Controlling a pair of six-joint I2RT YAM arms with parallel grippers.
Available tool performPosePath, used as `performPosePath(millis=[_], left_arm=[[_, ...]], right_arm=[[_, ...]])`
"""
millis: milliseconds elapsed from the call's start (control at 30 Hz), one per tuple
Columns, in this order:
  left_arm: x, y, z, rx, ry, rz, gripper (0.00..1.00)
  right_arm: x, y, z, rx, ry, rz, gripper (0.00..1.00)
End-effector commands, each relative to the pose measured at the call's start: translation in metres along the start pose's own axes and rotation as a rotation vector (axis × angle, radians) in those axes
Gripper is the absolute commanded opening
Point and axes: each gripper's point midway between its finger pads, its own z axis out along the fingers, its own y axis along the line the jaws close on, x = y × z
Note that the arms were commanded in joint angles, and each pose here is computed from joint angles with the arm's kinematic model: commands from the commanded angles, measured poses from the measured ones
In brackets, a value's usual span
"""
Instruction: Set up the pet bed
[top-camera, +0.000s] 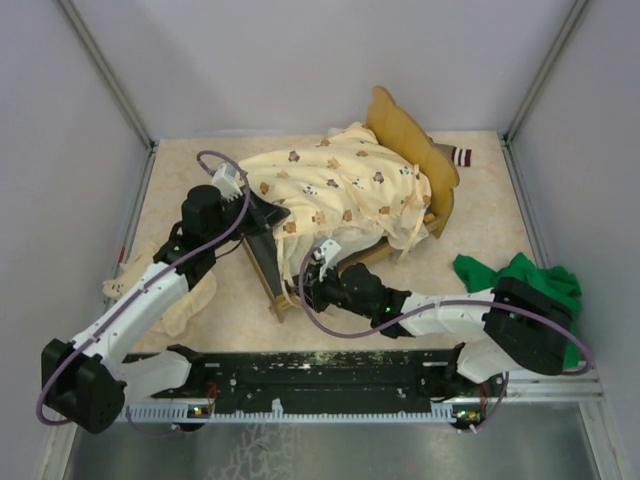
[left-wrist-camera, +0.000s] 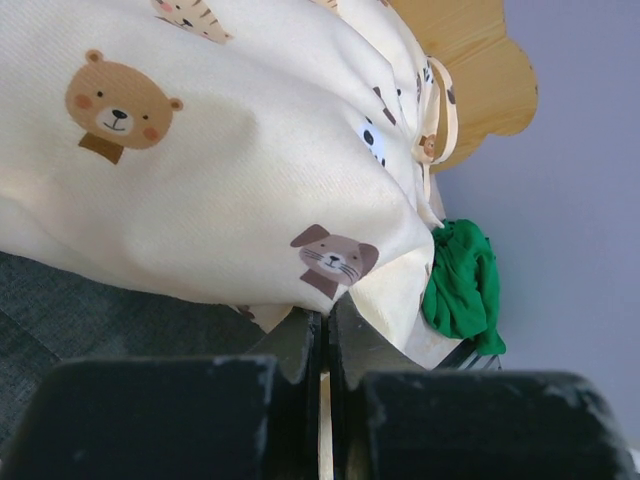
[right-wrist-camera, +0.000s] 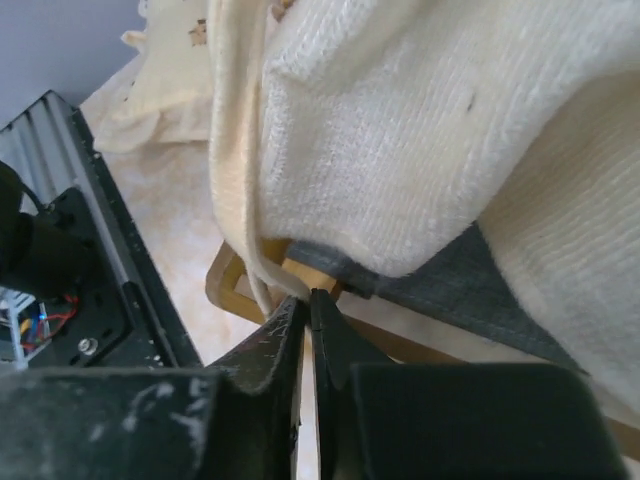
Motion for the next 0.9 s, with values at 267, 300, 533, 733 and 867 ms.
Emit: performPosePath(millis=[267, 300, 533, 733, 867], left_arm=[[-0.02, -0.017, -0.002, 0.05, -0.082, -0.02, 0.0], [-0.02, -0.018, -0.001, 0.054, -0.082, -0.024, 0.0], [-0.03, -0.021, 0.001, 0.043, -0.107, -0.02, 0.0], [-0.038, -0.02, 0.003, 0.026, -0.131, -0.014, 0.0], [-0.04, -0.018, 0.005, 0.016, -0.139, -0.013, 0.0]], right_arm=[[-0.094, -0.009, -0.05, 0.113, -0.312, -0.146, 0.0], [-0.097, -0.008, -0.051, 0.113, -0.319, -0.168, 0.0], [-0.138, 0.004, -0.047, 0.101, -0.382, -0.278, 0.0], [-0.166, 0.018, -0.046, 0.063, -0.463, -0.289, 0.0], [-0.176, 0.027, -0.047, 0.027, -0.51, -0.281, 0.0]])
